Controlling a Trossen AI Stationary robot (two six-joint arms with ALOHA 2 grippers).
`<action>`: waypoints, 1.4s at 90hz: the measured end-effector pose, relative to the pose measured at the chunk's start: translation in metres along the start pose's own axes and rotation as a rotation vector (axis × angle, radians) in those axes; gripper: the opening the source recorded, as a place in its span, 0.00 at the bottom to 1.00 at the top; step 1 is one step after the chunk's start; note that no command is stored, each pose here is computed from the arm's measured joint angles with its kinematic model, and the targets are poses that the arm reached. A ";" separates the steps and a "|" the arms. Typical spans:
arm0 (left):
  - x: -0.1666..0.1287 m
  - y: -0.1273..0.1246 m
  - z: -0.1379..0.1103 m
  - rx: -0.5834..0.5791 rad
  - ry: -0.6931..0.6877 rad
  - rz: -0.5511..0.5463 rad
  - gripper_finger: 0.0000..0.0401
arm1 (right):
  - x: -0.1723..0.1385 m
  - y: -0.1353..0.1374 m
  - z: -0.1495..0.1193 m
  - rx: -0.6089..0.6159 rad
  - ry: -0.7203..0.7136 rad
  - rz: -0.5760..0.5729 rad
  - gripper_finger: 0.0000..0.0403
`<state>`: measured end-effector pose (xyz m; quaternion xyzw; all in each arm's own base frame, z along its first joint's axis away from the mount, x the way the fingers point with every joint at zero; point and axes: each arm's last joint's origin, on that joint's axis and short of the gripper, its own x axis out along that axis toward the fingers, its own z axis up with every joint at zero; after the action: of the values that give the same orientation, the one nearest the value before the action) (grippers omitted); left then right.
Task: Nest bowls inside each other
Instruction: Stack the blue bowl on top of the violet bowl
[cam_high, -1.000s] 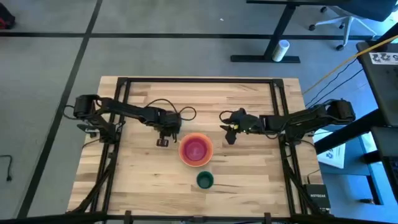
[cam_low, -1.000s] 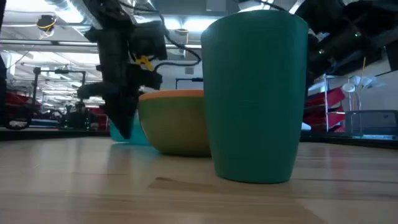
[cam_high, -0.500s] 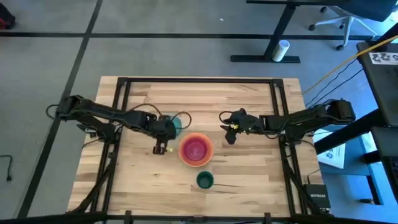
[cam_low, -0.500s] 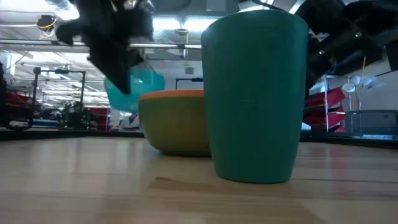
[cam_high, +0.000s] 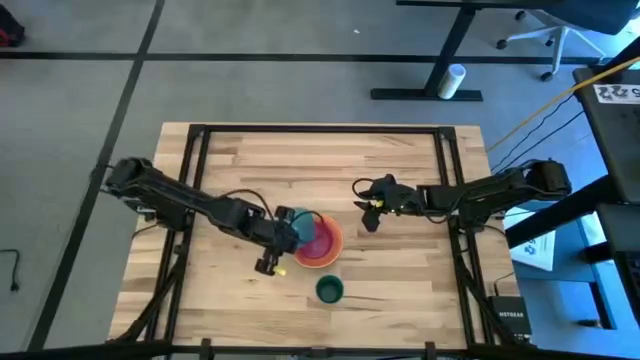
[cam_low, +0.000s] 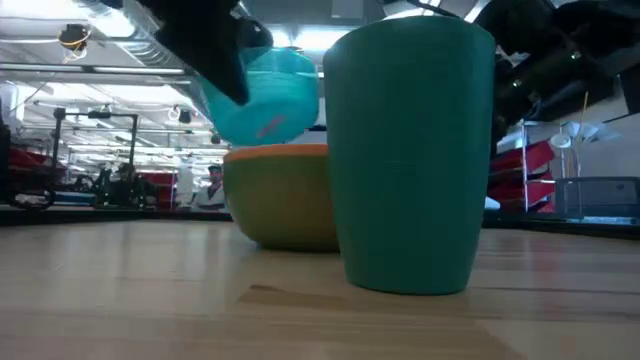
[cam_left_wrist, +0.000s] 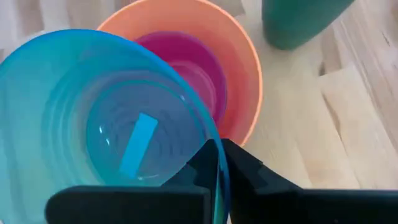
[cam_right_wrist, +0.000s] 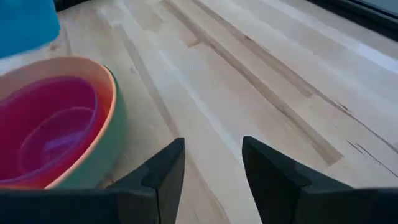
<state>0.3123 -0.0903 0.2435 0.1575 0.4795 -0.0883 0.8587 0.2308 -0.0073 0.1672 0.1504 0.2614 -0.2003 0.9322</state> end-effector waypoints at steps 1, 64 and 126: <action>0.001 0.000 0.001 0.002 0.002 -0.001 0.00 | 0.000 0.000 0.000 0.000 0.000 0.000 0.37; 0.052 0.003 0.016 0.059 0.066 -0.086 0.00 | 0.001 0.000 -0.001 -0.002 0.005 -0.002 0.37; 0.061 0.005 0.016 0.022 0.068 -0.091 0.14 | 0.001 0.000 -0.001 -0.002 0.005 -0.004 0.37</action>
<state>0.3588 -0.0913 0.2003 0.1477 0.5140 -0.1272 0.8354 0.2314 -0.0073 0.1659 0.1495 0.2643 -0.2015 0.9313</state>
